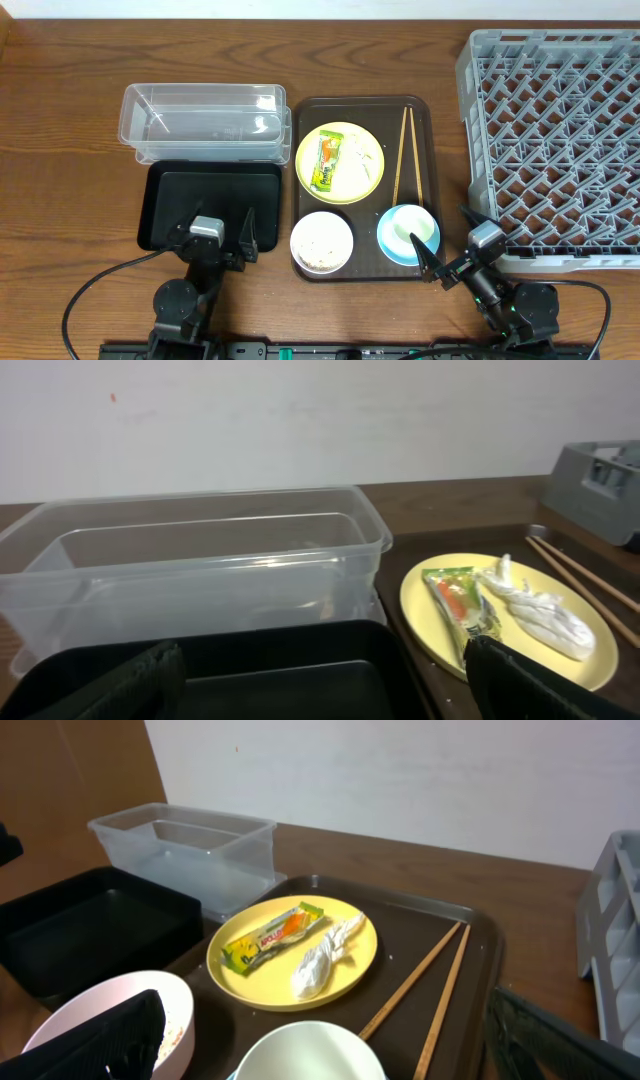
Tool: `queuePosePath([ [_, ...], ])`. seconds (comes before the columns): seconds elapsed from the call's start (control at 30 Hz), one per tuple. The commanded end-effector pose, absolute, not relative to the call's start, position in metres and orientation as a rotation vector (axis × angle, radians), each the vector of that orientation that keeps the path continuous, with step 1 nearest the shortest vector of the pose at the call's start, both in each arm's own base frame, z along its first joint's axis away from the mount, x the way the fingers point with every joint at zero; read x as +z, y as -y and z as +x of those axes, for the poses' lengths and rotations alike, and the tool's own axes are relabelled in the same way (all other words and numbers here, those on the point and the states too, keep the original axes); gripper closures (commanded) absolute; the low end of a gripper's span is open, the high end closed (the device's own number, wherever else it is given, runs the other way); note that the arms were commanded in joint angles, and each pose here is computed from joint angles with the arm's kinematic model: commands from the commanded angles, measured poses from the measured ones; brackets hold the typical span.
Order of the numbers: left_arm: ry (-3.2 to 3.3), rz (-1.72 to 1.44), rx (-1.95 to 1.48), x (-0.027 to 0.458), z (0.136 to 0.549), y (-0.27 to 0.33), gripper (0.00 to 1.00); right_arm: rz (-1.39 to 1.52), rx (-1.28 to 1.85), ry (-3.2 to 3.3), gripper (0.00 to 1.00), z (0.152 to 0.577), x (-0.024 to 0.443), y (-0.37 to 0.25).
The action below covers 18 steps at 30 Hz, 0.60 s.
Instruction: Sort waste into correct bins and load items into the dishwasher rack
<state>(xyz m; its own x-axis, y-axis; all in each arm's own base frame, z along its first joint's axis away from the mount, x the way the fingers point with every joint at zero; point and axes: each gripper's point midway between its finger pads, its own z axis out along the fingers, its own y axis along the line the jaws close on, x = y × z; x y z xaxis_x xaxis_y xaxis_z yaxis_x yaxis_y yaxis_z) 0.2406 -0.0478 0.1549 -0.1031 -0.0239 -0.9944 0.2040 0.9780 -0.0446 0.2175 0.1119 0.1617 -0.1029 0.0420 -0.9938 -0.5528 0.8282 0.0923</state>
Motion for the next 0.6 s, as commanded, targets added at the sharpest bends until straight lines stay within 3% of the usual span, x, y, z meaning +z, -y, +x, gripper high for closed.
queuePosePath([
  [0.0, -1.649, 0.262, -0.326, 0.153, 0.234, 0.074, 0.09, -0.430, 0.562, -1.560, 0.01, 0.214, 0.174, -0.118],
  [0.3, -1.364, 0.205, -0.521, 0.269, 0.213, 0.085, 0.08, -0.425, 0.713, -1.383, 0.01, 0.197, 0.237, -0.129],
  [0.57, -1.670, 0.209, -0.576, 0.317, 0.230, 0.096, 0.08, -0.399, 0.727, -1.553, 0.01, 0.210, 0.291, -0.130],
])
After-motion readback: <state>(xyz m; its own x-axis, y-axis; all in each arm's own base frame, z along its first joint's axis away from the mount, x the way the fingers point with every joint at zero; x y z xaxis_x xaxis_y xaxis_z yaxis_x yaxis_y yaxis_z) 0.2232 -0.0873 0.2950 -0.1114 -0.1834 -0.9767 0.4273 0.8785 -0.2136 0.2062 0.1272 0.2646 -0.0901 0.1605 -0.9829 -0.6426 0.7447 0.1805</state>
